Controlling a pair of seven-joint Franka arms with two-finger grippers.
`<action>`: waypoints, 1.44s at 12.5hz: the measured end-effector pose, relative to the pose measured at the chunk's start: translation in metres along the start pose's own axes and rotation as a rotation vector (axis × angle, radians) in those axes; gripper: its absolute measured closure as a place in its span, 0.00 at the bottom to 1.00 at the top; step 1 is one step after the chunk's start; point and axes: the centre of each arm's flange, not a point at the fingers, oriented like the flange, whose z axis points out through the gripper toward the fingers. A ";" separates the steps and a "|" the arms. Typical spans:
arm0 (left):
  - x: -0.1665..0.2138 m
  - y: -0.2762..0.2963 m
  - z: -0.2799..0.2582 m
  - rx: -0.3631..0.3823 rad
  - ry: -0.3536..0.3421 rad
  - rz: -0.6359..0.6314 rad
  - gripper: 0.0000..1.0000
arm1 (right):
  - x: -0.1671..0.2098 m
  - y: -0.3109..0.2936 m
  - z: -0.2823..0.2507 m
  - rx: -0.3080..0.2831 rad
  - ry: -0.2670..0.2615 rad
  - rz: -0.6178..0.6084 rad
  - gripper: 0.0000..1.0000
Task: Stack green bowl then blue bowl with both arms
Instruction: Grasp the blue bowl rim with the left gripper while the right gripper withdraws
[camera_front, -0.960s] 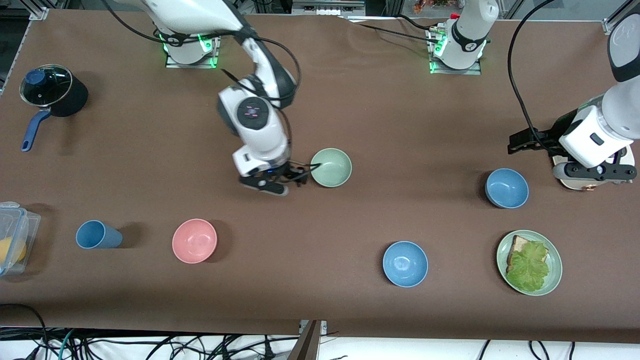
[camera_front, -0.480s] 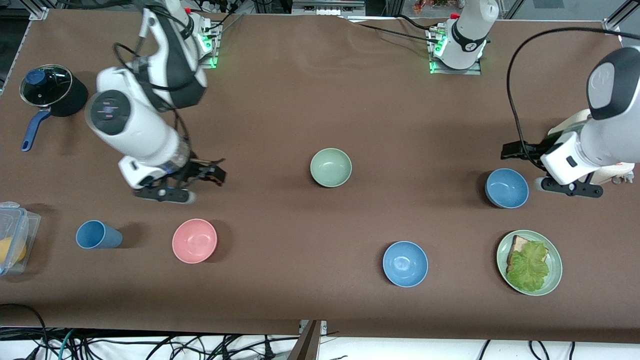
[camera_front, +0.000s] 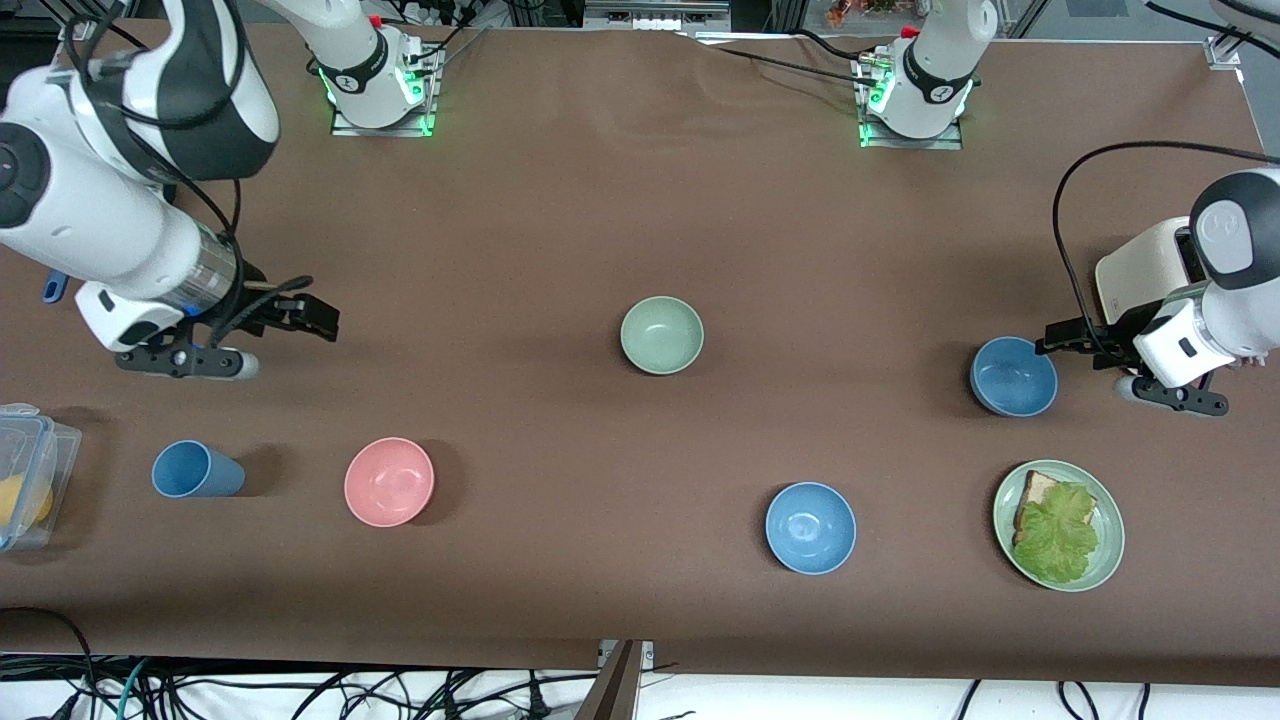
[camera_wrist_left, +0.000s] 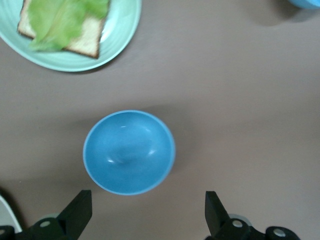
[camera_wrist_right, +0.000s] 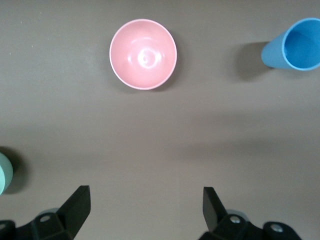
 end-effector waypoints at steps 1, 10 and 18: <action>-0.003 -0.014 0.015 -0.004 0.002 -0.023 0.01 | -0.006 0.008 -0.009 0.009 -0.007 -0.006 0.00; 0.008 -0.063 0.101 -0.034 0.070 -0.071 0.04 | -0.034 0.052 -0.058 0.038 0.024 -0.017 0.01; 0.000 -0.084 0.124 -0.068 0.072 -0.019 0.50 | -0.033 0.061 -0.066 -0.008 0.023 -0.014 0.00</action>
